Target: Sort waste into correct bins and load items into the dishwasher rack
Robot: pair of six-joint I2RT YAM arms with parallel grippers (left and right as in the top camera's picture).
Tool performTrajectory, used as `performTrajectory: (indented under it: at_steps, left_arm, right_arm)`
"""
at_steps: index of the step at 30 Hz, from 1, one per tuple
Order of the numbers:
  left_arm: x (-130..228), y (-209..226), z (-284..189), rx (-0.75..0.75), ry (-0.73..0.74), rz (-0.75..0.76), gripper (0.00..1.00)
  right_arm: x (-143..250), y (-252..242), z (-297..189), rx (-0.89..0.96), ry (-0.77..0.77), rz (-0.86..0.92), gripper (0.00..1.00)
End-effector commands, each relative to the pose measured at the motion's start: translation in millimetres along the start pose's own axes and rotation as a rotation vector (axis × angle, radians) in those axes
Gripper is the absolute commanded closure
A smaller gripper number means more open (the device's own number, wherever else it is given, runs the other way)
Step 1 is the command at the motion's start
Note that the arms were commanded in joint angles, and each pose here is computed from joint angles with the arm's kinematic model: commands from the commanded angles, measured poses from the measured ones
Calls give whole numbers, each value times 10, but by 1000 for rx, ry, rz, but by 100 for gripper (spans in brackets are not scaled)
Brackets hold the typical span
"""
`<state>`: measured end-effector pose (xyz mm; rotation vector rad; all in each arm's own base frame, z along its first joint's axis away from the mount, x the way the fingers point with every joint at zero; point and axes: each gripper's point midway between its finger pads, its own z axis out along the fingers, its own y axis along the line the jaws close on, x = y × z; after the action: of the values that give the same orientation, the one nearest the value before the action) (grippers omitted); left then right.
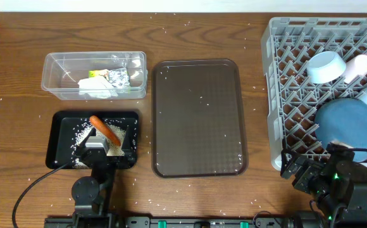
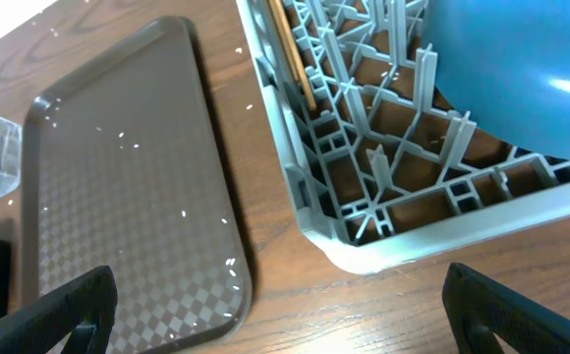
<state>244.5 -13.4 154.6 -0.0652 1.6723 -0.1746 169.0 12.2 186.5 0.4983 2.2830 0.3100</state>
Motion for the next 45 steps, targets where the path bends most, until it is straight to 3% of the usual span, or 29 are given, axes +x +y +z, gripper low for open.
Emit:
performTrajectory:
  at_steps: [1, 21, 31, 45]
  left_arm:
    - [155, -4, 9, 8, 46, 2, 2]
    - [155, -4, 9, 8, 46, 2, 2]
    - [155, -4, 9, 8, 46, 2, 2]
    - [155, -4, 9, 8, 46, 2, 2]
  right_arm:
    - [23, -4, -65, -17, -34, 6, 1]
    - [45, -10, -235, -53, -113, -19, 1]
    - [-147, 255, 46, -237, -345, -204, 1]
    - [-353, 173, 556, -273, -585, -190, 1]
